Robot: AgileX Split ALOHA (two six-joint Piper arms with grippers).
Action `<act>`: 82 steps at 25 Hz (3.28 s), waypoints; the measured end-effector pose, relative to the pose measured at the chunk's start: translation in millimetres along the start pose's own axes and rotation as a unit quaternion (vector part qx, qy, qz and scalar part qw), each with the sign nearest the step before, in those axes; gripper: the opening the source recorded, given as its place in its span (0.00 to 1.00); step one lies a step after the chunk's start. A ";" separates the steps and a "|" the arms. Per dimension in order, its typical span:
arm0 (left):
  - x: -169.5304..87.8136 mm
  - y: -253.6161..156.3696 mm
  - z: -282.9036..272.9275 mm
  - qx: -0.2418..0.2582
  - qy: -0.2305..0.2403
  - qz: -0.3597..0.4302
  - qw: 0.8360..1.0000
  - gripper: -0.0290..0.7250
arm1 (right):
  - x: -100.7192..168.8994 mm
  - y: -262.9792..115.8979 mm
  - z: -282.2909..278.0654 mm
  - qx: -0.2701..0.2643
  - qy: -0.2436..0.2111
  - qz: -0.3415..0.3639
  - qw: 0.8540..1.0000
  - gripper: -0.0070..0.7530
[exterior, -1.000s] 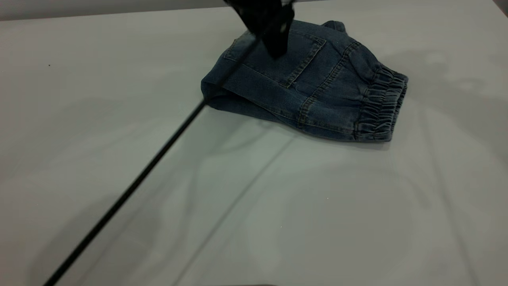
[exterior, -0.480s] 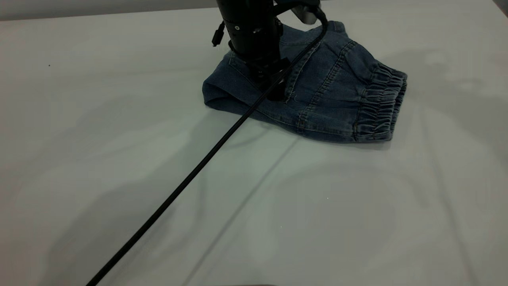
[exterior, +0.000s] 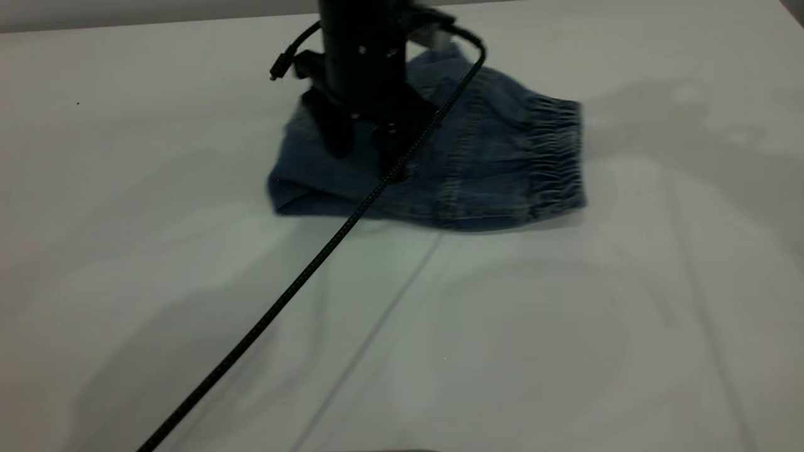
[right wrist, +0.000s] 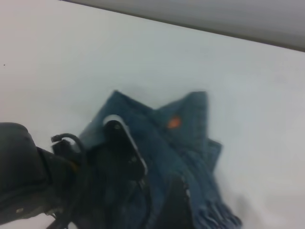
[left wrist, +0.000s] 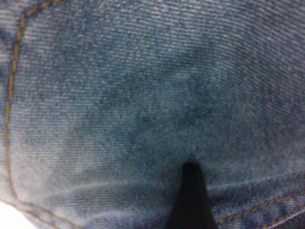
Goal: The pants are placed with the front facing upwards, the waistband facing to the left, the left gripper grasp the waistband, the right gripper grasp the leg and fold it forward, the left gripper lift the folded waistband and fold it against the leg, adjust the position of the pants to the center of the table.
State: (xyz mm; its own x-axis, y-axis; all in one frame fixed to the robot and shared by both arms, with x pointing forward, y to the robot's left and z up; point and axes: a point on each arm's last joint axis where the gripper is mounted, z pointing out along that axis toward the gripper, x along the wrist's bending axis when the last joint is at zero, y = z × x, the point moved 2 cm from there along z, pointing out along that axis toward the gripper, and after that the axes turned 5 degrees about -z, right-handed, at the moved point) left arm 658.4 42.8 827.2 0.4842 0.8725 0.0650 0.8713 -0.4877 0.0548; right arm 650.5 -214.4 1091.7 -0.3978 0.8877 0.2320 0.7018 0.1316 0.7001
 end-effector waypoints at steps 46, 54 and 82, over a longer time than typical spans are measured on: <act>37.2 -190.3 -489.8 -0.492 -0.056 -0.014 0.869 0.74 | 164.4 -144.9 -345.6 -0.185 0.037 -0.147 0.971 0.73; 39.8 -284.1 -449.0 -0.453 -0.042 0.013 0.890 0.74 | 163.4 -203.1 -353.3 -0.204 0.000 -0.136 0.970 0.73; 35.4 -430.2 -263.2 -0.366 -0.037 0.027 0.930 0.74 | 87.8 -337.3 -227.3 -0.104 -0.130 -0.084 0.982 0.73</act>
State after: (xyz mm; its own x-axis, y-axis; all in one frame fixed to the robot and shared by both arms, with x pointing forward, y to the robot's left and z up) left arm 279.8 275.5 1068.2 0.5541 0.8322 0.0198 0.5715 -0.3976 0.7178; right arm 244.5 -281.2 1029.4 -0.3135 0.9477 -0.0604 0.4931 0.2168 0.8425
